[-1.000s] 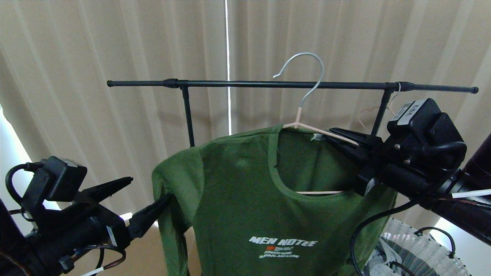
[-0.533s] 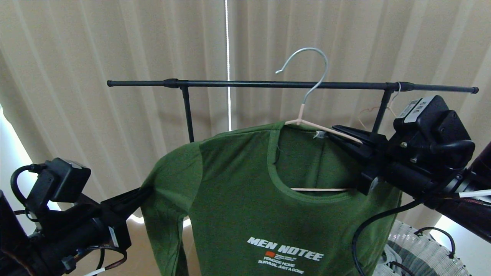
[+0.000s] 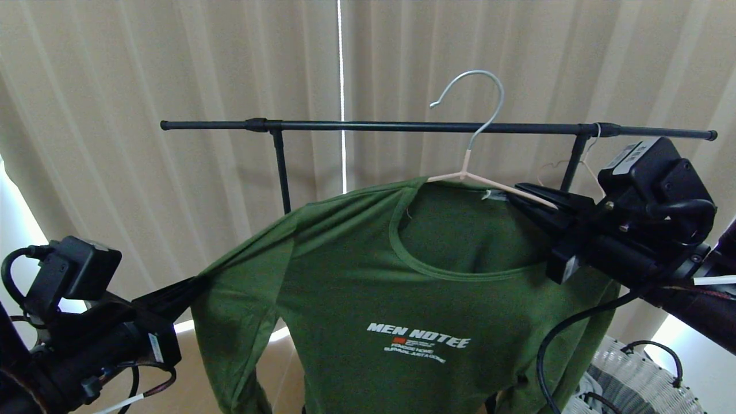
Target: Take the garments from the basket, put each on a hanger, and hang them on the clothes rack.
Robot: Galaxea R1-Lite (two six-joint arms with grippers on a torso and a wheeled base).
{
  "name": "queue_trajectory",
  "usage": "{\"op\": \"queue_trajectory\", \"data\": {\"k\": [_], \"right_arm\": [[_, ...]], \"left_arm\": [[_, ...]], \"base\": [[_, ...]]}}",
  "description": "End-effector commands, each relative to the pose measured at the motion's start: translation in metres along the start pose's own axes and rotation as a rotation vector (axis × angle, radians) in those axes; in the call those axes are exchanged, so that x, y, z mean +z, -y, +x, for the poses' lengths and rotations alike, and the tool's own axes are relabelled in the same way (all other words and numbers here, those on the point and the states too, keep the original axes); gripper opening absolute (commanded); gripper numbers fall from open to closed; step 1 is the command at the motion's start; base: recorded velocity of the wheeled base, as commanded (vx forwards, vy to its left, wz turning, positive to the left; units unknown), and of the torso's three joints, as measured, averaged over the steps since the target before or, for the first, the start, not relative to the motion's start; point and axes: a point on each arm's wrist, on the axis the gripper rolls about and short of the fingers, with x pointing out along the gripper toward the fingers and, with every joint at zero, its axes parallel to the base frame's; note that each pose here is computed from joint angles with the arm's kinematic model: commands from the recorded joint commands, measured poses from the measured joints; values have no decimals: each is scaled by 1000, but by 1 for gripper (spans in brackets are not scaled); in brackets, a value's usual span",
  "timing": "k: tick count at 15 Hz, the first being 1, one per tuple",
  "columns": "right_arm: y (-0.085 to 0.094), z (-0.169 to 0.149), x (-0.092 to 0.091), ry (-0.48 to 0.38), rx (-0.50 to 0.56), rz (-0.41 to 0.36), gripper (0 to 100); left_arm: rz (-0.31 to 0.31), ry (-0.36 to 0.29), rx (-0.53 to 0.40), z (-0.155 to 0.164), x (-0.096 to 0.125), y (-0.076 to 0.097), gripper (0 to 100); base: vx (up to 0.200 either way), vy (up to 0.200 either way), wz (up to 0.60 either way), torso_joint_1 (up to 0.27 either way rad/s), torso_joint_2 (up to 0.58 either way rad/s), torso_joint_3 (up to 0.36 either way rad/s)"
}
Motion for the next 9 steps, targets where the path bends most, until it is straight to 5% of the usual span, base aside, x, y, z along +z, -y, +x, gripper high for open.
{"op": "queue_trajectory", "data": {"k": [1, 2, 3, 9], "right_arm": [[3, 0, -2, -13, -21, -3, 0], [4, 0, -3, -17, -29, -3, 0], [4, 0, -3, -20, -31, -3, 0], [5, 0, -4, -42, -53, -6, 0]], "left_arm": [[-1, 4, 9, -1, 0, -1, 0], [-1, 5, 11, -2, 0, -2, 0], [-1, 6, 11, -2, 1, -2, 100], [1, 19, 3, -6, 1, 0, 100]], "base": [[0, 0, 0, 0, 0, 0], [0, 0, 0, 0, 0, 0], [0, 0, 0, 0, 0, 0], [0, 0, 0, 0, 0, 0]]}}
